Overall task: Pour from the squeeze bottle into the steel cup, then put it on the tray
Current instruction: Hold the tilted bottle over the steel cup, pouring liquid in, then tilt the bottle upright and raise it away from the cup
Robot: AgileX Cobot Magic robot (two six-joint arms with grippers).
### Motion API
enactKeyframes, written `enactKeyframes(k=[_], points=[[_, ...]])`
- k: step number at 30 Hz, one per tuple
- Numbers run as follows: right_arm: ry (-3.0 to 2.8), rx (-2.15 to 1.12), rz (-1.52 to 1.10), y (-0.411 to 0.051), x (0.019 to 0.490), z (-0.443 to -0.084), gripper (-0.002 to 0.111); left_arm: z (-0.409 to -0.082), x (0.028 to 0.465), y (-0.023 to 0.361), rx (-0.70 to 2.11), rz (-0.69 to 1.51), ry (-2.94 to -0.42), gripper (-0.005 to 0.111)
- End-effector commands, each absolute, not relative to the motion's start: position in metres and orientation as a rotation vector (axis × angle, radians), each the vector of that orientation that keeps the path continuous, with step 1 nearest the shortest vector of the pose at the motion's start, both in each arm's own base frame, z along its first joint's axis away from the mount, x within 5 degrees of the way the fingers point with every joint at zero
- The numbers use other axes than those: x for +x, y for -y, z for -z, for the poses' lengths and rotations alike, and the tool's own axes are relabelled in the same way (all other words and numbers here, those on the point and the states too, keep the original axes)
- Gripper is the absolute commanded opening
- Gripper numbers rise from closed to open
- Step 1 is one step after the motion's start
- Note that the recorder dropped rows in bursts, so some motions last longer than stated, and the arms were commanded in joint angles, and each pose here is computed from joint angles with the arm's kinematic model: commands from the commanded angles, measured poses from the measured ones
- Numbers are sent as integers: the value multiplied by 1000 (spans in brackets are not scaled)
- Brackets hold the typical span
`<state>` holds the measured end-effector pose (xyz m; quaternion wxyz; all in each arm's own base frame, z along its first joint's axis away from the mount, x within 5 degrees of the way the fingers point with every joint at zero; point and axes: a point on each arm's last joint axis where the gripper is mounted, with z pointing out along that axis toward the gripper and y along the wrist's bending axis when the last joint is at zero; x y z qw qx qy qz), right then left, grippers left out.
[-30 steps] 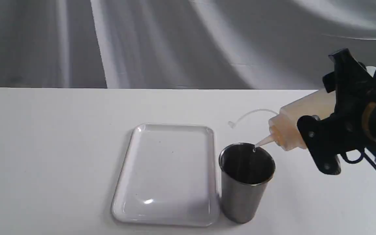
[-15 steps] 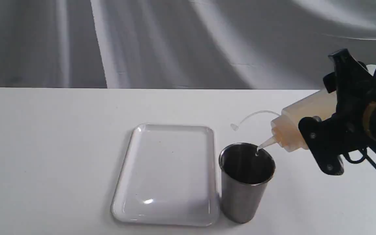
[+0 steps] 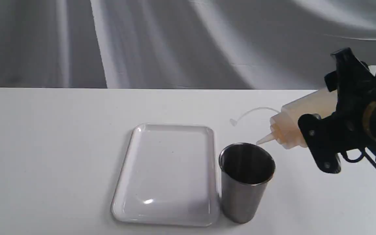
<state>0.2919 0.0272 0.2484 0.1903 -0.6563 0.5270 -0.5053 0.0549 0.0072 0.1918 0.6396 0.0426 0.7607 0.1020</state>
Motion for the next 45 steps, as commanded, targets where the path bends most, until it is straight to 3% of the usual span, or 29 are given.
enactKeyframes(k=[1,26,35,45], points=[[-1552,-1711,1389,-28,293,-254,0,-192,55,-7,90,-228,-1722,8],[-1814,-1286,1111,-26,283,-262,0,-192,55,-7,90,-228,-1722,8],[-1939,-975,994,-19,269,-278,0,-192,55,-7,92,-229,-1722,8],[-2007,-557,654,-24,259,-289,0,-192,55,-7,90,-228,-1722,8]])
